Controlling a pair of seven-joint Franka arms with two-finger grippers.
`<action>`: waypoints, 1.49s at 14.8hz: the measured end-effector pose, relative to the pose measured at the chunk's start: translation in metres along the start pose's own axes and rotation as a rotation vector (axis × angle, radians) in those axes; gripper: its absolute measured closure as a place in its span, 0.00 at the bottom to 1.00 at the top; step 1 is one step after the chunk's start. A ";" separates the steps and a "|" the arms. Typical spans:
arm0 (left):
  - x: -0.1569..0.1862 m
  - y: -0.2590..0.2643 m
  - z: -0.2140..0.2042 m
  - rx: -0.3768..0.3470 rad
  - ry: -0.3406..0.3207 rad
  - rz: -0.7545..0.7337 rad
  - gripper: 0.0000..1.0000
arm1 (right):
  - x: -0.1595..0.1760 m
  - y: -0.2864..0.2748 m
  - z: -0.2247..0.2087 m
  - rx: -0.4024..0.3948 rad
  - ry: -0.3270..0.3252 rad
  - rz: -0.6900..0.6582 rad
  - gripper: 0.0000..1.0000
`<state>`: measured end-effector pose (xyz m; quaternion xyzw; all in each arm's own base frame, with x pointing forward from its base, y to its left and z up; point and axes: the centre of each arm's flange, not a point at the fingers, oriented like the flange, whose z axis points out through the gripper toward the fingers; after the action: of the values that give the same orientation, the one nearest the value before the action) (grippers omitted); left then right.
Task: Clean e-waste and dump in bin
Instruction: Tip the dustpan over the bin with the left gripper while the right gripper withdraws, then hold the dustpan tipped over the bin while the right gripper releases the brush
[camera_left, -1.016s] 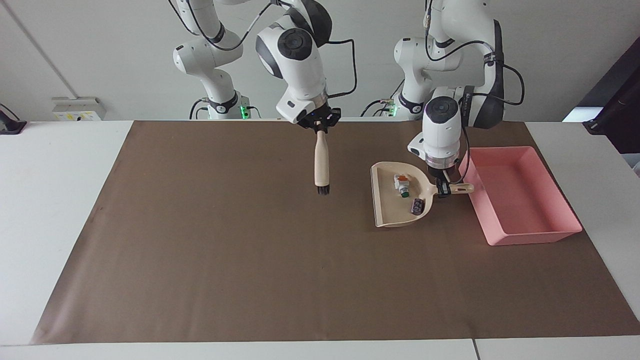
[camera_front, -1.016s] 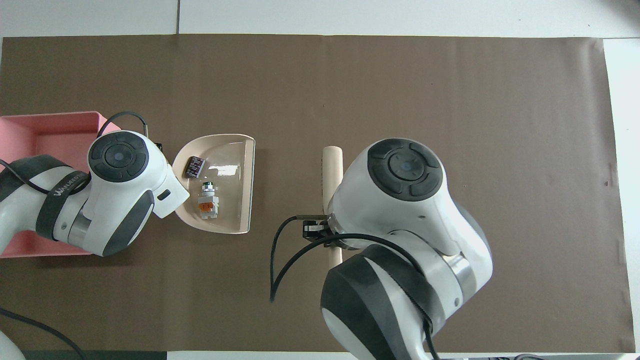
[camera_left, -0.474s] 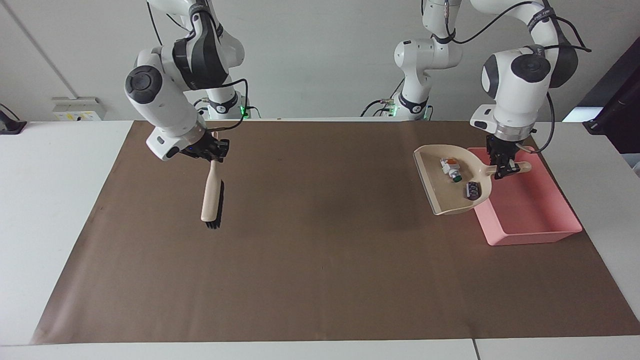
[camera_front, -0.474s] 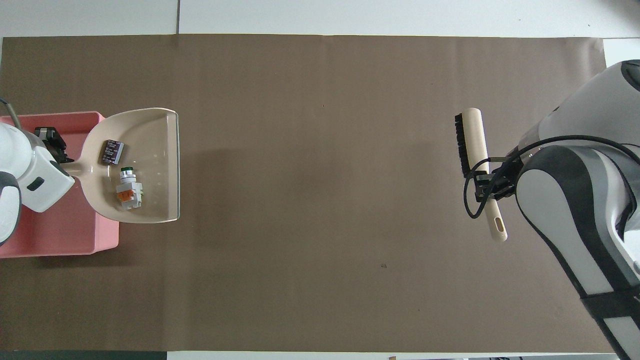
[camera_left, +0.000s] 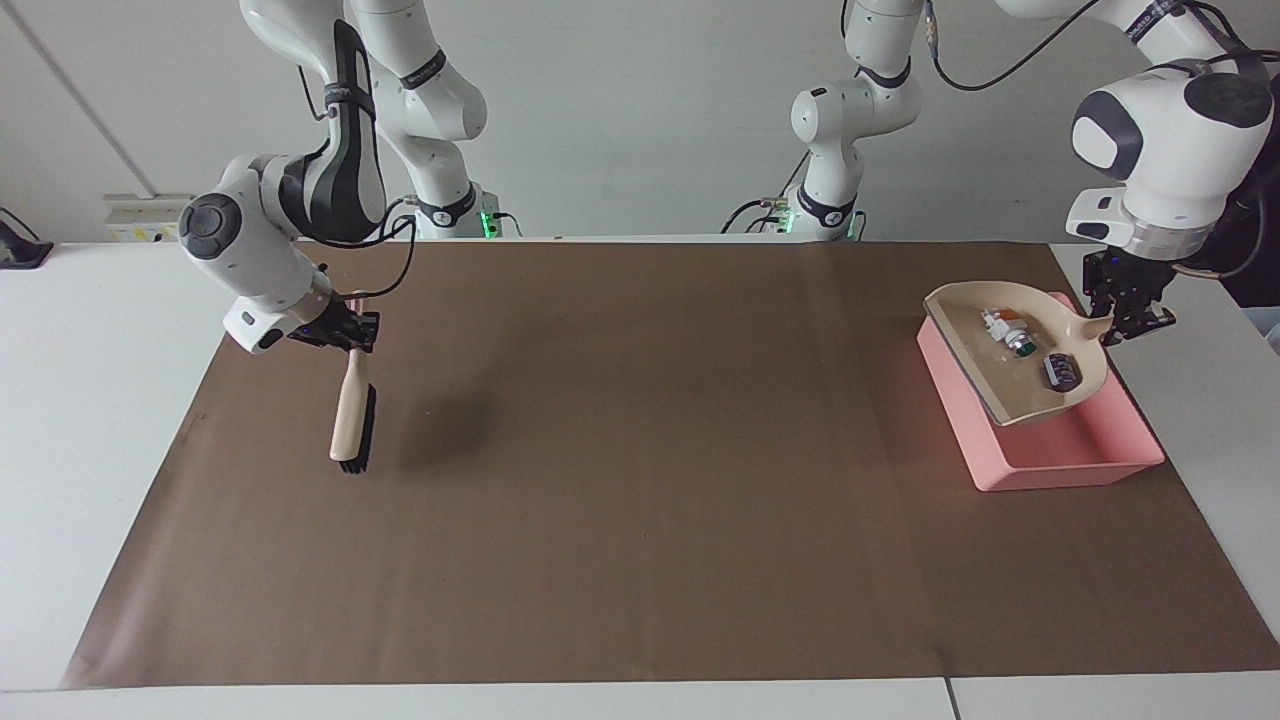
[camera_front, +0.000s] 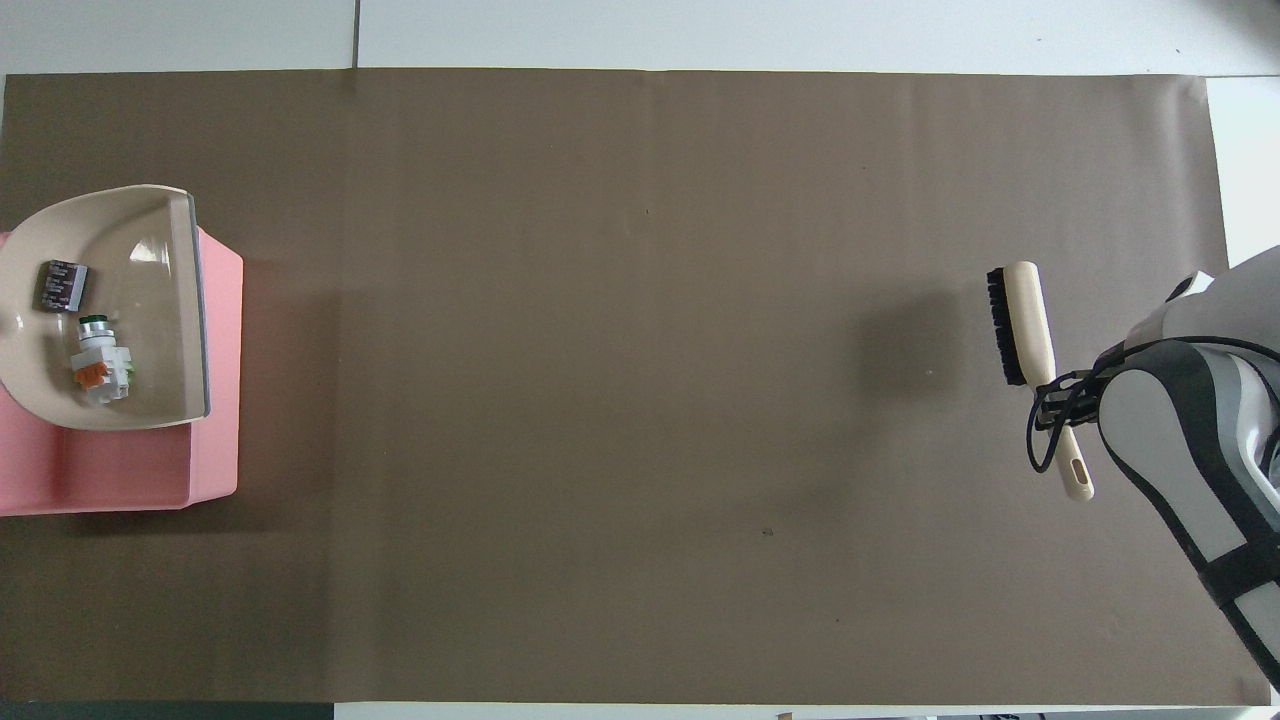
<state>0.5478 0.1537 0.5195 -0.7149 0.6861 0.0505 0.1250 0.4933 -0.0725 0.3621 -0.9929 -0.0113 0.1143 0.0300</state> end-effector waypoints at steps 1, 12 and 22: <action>-0.020 -0.001 0.003 0.003 -0.006 0.016 0.67 | -0.003 0.003 0.006 -0.002 0.015 0.004 0.74; -0.088 -0.022 0.043 0.018 -0.299 0.267 0.67 | -0.020 0.006 0.030 -0.018 0.072 0.018 0.74; -0.038 -0.005 0.054 0.028 -0.613 0.225 0.67 | -0.020 0.008 0.027 -0.021 0.076 -0.027 0.31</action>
<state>0.5564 0.2043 0.4778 -0.5844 0.6917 0.2675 0.3293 0.4679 -0.0800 0.3402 -0.9966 -0.0247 0.0762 0.0216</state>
